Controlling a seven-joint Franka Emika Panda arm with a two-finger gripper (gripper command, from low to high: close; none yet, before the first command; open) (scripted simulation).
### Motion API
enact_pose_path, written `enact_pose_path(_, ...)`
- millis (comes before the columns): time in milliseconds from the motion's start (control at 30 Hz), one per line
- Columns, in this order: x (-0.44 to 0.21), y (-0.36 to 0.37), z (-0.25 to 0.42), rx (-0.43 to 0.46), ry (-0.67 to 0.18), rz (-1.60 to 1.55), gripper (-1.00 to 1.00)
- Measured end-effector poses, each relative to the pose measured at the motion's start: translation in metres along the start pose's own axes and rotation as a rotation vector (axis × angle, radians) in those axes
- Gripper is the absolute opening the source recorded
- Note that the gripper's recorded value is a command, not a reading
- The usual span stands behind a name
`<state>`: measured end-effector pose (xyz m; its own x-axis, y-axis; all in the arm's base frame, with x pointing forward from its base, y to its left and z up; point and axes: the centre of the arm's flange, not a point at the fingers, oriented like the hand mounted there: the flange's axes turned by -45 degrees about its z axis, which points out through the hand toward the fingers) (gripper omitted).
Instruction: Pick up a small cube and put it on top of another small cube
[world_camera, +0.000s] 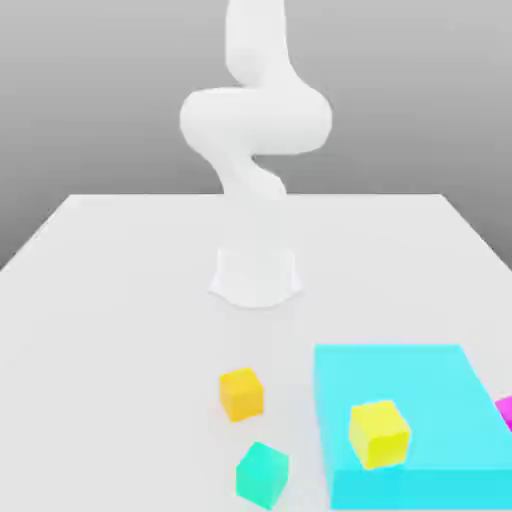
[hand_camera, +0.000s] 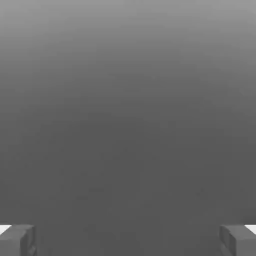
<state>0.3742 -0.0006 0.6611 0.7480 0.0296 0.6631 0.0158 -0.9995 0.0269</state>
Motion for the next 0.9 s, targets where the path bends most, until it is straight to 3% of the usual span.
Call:
enact_pose_path(300,-0.114,0.006,0.199,0.018,-0.321,-0.179,0.0)
enact_pose_path(600,-0.327,0.007,0.316,0.15,-0.674,-0.352,0.0)
enact_pose_path(833,-0.384,0.006,0.36,0.166,-0.71,-0.369,0.0)
enact_pose_path(867,-0.389,0.006,0.364,0.167,-0.71,-0.369,-1.0)
enact_pose_path(900,-0.389,0.006,0.364,0.167,-0.71,-0.369,-1.0)
